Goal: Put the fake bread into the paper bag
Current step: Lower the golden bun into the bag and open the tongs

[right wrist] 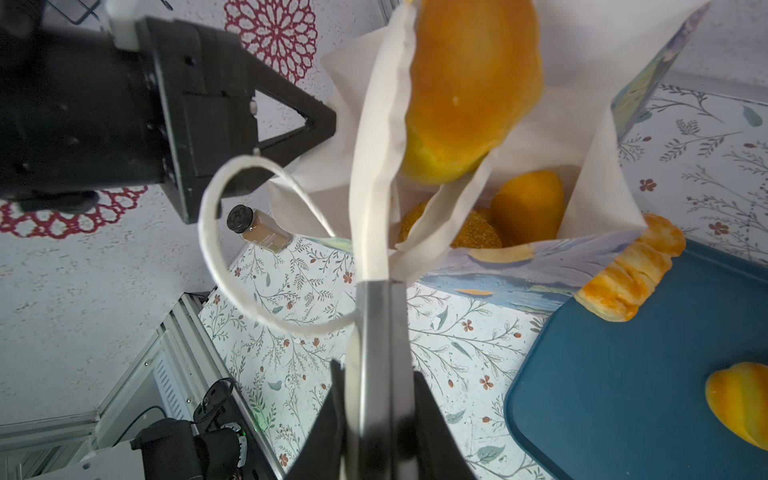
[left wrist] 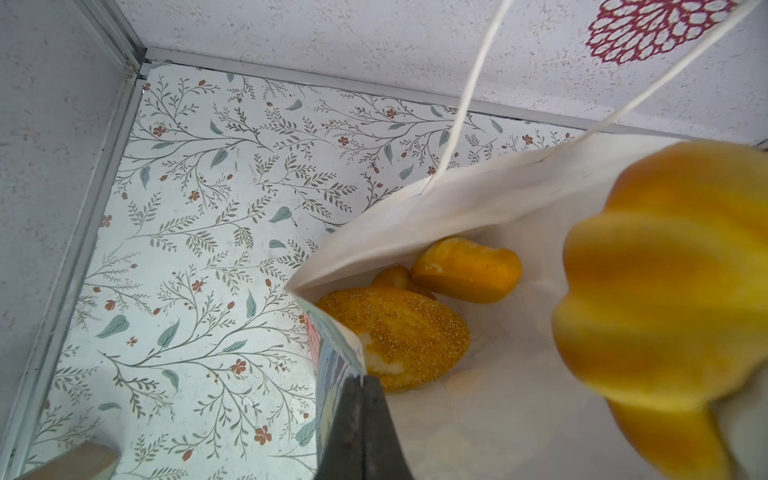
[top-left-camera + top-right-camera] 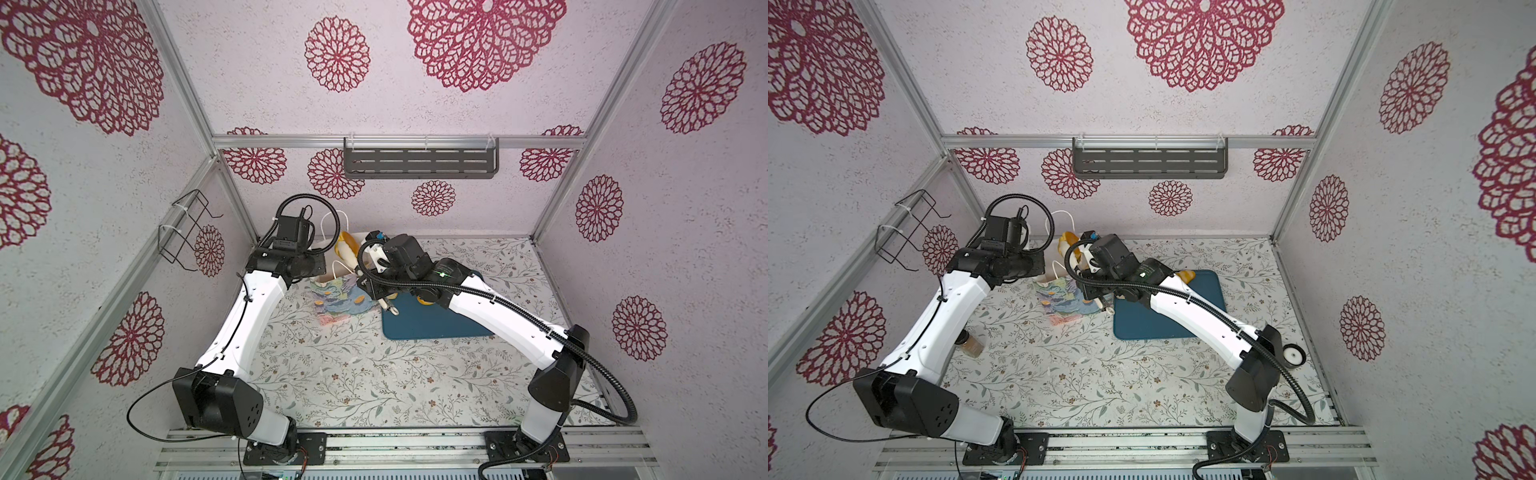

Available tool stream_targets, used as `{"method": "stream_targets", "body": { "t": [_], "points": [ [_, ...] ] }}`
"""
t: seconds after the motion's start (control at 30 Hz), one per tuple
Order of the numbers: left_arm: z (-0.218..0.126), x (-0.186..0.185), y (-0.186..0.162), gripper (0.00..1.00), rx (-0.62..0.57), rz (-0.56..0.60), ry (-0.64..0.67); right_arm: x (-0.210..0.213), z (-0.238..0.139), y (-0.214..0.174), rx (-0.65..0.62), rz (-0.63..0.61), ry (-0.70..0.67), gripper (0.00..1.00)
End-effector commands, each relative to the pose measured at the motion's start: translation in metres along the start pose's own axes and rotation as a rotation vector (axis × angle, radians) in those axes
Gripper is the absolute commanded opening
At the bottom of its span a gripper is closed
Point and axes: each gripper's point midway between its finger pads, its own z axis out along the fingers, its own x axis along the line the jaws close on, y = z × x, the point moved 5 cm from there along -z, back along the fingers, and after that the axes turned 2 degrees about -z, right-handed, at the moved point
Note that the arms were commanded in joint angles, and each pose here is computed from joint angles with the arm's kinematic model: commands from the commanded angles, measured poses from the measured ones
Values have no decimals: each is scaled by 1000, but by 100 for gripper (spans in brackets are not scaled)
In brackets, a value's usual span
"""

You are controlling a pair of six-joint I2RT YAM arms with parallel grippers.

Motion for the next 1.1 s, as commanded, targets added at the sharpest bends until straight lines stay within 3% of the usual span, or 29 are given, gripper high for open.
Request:
{"method": "stream_targets", "body": {
  "t": [0.0,0.4,0.53,1.07],
  "points": [
    [-5,-3,-3,0,0,17,-12,16,-21,21,-81,-6,51,9],
    [-4,-2,-3,0,15,15,-2,18,-17,28,-62,-26,47,14],
    [-4,-4,-4,0,11,15,-18,17,-11,24,-38,-13,50,23],
    [-2,-3,-4,0,12,15,-14,10,-26,35,-90,-7,-33,40]
  ]
}}
